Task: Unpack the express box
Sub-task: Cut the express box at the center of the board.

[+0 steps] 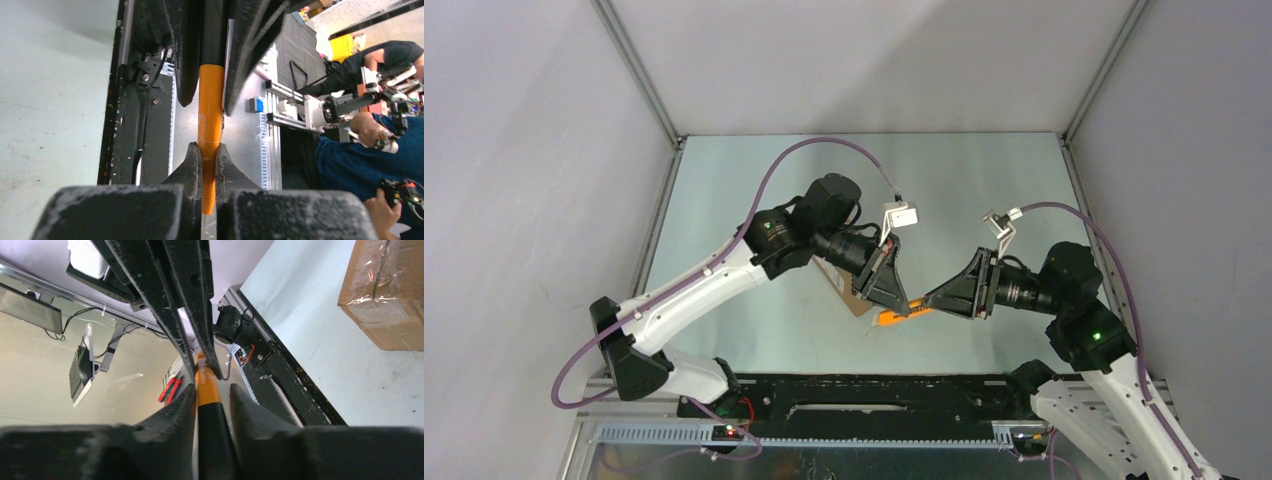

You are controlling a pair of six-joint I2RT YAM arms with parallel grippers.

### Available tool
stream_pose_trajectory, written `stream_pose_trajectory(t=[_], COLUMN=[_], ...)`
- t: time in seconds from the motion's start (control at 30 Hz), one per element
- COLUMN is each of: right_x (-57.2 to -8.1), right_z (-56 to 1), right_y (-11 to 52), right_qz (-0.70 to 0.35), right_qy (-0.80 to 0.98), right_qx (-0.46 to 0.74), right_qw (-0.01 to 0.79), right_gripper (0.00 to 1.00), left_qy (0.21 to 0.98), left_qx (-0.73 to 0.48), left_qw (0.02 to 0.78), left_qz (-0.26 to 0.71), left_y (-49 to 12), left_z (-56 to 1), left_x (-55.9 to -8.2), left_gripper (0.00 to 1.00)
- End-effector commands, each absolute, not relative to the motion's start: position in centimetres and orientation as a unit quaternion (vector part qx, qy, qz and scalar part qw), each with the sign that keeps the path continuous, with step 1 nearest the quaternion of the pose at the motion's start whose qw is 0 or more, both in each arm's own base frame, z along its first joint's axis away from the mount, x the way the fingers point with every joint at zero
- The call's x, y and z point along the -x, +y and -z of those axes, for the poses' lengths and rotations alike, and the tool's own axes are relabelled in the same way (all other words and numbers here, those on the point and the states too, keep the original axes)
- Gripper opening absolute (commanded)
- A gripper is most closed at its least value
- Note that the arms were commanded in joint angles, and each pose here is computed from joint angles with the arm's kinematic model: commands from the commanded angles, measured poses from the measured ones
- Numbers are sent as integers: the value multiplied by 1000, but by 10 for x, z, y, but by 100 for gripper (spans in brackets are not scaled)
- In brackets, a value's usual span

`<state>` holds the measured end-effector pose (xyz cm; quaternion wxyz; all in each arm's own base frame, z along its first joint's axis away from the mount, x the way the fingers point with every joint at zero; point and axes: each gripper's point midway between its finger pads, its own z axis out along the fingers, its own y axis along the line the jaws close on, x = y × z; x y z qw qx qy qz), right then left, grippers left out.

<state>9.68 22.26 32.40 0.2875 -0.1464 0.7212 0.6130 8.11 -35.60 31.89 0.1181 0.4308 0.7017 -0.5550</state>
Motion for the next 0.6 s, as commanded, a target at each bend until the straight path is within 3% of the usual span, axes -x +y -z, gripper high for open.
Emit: stream_pose_trajectory(t=[0.0, 0.07, 0.2, 0.23, 0.27, 0.33, 0.4, 0.47, 0.57], right_x=[-95, -96, -109, -114, -119, -127, -135, -143, -156], right_z=[-342, -339, -322, -313, -306, -292, -277, -261, -238], right_y=[222, 222, 214, 209, 206, 200, 194, 189, 180], right_qz=[-618, -618, -580, -566, -557, -552, -553, -551, -533], right_qy=[707, 709, 741, 754, 761, 764, 760, 755, 750], right_qx=[158, 154, 103, 78, 55, -5, -62, -111, -180], right_qw=[306, 304, 321, 325, 330, 333, 336, 337, 349], right_gripper=[23, 1, 0, 0, 0, 0, 0, 0, 0], left_qy=[683, 686, 732, 756, 772, 809, 848, 880, 913], left_qx=[-443, -441, -398, -368, -338, -266, -192, -119, -30], left_qw=[140, 144, 174, 191, 202, 232, 258, 277, 301], left_qz=[563, 560, 525, 506, 498, 469, 422, 366, 275], left_y=[-357, -357, -358, -357, -355, -346, -328, -307, -272], left_z=[-338, -338, -330, -326, -324, -315, -302, -288, -267], left_x=[-80, -81, -105, -121, -134, -163, -190, -215, -248], left_gripper=[0, 0, 2, 23, 32, 66, 89, 98, 100])
